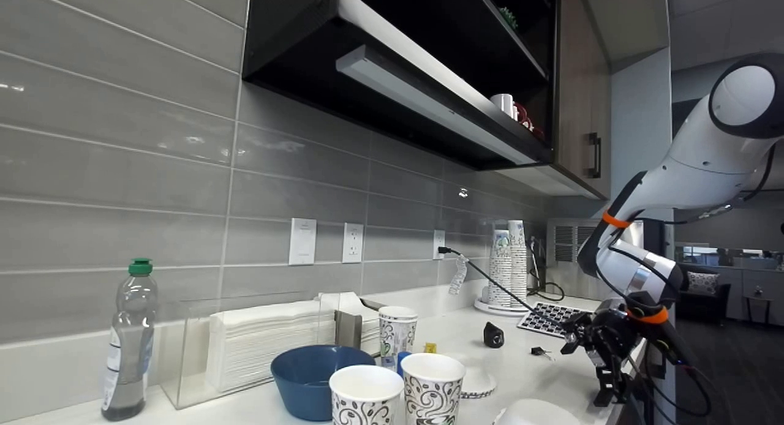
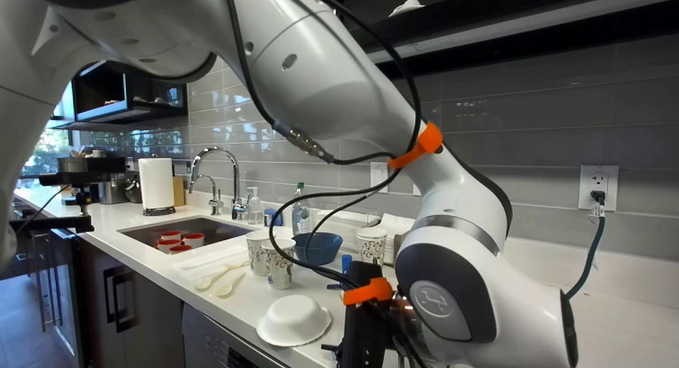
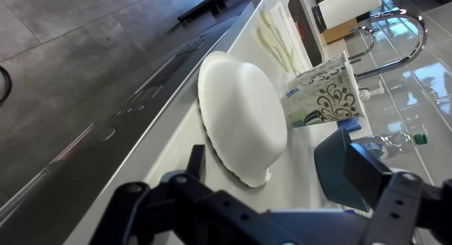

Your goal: Stack up the white bowls on the counter

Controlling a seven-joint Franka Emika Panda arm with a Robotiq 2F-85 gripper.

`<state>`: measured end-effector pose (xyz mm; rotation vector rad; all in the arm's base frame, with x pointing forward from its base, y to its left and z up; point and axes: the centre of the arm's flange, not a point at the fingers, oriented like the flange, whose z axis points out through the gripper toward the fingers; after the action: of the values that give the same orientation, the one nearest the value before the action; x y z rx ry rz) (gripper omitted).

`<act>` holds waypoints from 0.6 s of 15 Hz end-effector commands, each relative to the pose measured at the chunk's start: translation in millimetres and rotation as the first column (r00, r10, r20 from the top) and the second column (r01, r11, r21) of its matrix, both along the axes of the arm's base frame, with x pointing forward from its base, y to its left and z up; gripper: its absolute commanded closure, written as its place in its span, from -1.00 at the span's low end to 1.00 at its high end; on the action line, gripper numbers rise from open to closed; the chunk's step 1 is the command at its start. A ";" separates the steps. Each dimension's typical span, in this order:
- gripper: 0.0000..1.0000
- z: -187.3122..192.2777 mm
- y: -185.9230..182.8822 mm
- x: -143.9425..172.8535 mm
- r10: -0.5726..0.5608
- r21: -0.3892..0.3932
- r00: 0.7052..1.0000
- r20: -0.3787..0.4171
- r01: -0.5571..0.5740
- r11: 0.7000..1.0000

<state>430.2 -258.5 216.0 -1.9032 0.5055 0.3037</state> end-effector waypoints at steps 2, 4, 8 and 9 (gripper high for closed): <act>-1.00 -4.9 10.2 -29.6 -0.001 0.004 1.000 -0.029 0.001 1.000; -1.00 -12.4 4.0 -18.6 -0.001 0.017 0.999 -0.032 0.002 1.000; -1.00 -14.9 5.8 -22.3 0.020 0.015 0.999 -0.029 -0.019 1.000; -1.00 -14.8 6.0 -22.2 0.020 0.014 0.999 -0.028 -0.020 1.000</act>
<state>408.1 -252.6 201.2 -1.8935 0.5021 0.3469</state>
